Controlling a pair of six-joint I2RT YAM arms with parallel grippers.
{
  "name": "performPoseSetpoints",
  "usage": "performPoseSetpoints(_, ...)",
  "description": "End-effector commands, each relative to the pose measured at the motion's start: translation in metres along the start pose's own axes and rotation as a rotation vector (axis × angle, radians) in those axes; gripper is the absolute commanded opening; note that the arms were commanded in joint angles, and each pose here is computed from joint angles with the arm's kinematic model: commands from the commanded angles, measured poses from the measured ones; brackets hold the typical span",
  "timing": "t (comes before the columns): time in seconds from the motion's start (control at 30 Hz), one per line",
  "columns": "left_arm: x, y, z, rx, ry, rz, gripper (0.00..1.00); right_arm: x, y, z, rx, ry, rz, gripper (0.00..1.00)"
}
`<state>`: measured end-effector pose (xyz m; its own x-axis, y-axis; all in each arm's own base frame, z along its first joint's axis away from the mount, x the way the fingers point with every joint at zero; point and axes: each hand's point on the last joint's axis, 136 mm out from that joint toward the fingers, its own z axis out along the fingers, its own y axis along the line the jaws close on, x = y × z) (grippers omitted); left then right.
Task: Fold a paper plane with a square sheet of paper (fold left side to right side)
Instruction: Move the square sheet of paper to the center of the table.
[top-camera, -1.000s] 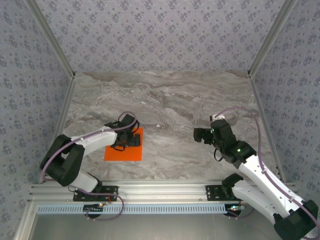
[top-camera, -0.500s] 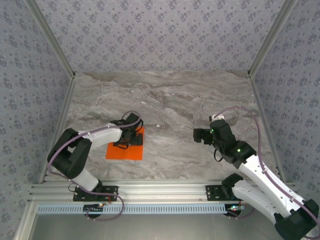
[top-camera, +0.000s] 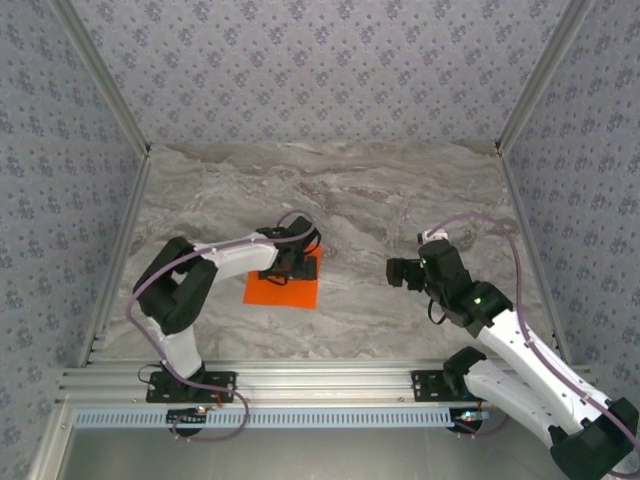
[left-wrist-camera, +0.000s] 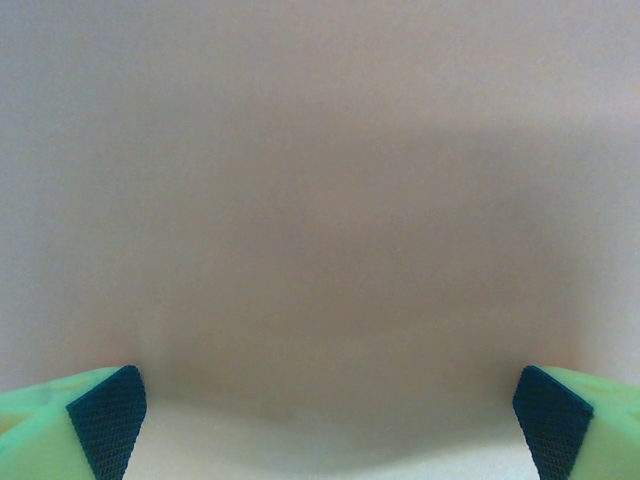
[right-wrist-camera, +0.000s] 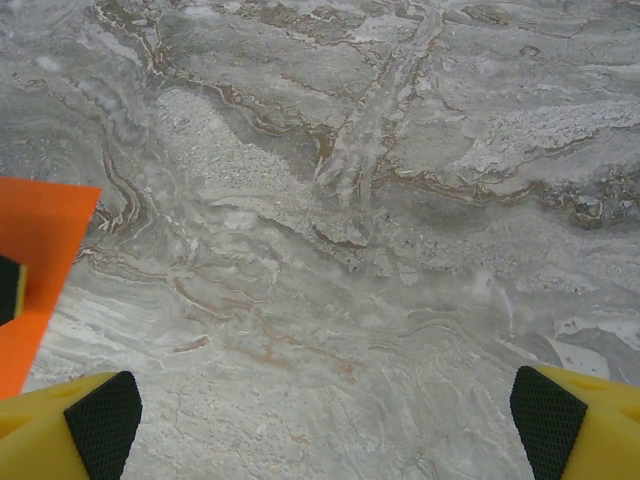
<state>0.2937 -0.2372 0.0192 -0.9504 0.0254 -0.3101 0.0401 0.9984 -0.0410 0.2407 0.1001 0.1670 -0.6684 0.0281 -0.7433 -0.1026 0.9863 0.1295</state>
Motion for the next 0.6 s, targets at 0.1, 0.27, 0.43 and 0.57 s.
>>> performPoseSetpoints(0.1, 0.0, -0.063, 0.011, 0.124, 0.079, 0.016, 0.98, -0.006, 0.0, -0.005, 0.01, -0.012, 0.036, 1.0)
performPoseSetpoints(0.27, -0.014, -0.082, -0.013, 0.221, 0.039, 0.015, 0.98, -0.001, 0.004, 0.003, 0.004, 0.018, 0.052, 1.0)
performPoseSetpoints(0.43, -0.026, -0.084, -0.058, 0.352, -0.036, 0.003, 0.98, -0.001, 0.024, 0.022, -0.057, 0.062, 0.058, 1.0)
performPoseSetpoints(0.57, -0.028, -0.05, -0.086, 0.393, -0.096, -0.046, 0.98, -0.005, 0.047, 0.044, -0.126, 0.105, 0.085, 1.0)
